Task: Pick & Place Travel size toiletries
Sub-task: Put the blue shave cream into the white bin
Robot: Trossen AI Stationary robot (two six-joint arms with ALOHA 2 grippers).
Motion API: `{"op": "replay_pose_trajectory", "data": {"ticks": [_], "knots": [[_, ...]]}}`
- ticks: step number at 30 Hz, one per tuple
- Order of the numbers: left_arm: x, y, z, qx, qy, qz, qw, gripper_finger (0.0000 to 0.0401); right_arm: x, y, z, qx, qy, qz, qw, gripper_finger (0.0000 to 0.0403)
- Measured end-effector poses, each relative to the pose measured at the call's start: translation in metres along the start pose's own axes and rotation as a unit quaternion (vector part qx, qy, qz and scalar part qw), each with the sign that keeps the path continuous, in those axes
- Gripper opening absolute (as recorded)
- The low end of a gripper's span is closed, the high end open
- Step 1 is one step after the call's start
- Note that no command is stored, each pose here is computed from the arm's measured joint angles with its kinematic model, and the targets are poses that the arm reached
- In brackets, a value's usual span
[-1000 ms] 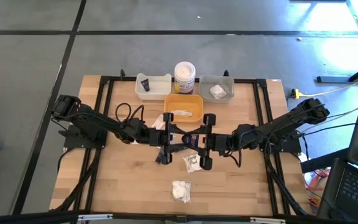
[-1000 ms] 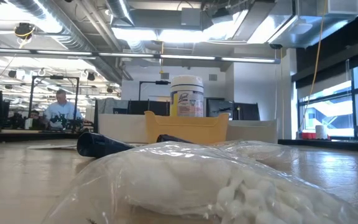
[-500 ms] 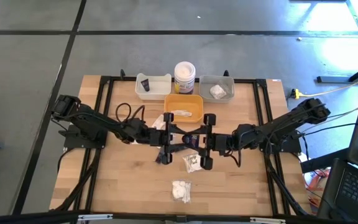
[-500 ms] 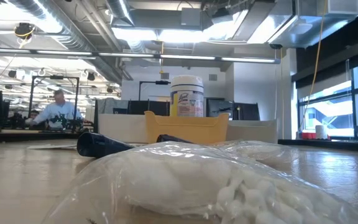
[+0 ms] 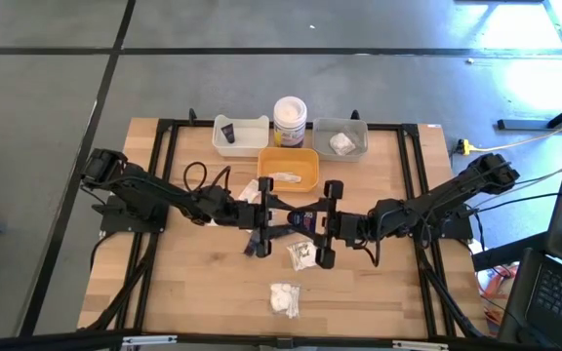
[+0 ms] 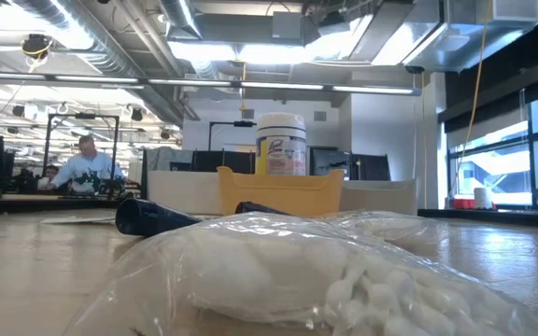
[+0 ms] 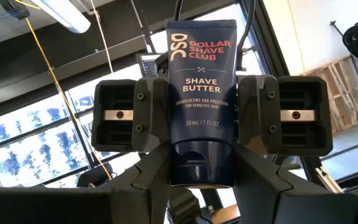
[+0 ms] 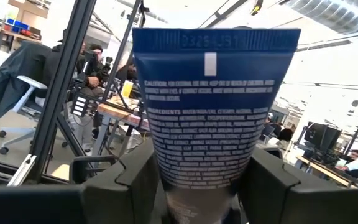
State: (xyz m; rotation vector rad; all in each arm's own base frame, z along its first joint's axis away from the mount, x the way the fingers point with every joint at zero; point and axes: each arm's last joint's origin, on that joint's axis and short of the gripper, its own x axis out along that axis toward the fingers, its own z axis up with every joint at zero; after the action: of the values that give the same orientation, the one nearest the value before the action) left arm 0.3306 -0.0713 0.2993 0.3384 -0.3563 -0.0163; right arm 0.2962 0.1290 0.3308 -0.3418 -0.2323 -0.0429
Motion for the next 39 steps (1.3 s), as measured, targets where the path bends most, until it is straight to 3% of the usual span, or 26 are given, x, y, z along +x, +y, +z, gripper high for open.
{"op": "replay_pose_trajectory", "data": {"ticks": [15, 29, 39], "knots": [[0.0, 0.0004, 0.0003, 0.0, -0.001, 0.003, 1.0, 0.0143, -0.0001, -0.0009, -0.0001, -0.012, 0.008, -0.014, 1.0, 0.0124], [-0.0003, -0.0009, -0.0018, -0.004, 0.021, 0.021, 1.0, 0.0146, -0.0003, -0.0021, -0.0015, -0.022, 0.025, -0.04, 0.999, 0.012], [-0.0047, -0.0081, -0.0031, 0.017, 0.093, 0.059, 0.994, 0.0226, -0.0008, -0.0048, -0.0035, -0.035, 0.055, -0.09, 0.994, 0.0108]]}}
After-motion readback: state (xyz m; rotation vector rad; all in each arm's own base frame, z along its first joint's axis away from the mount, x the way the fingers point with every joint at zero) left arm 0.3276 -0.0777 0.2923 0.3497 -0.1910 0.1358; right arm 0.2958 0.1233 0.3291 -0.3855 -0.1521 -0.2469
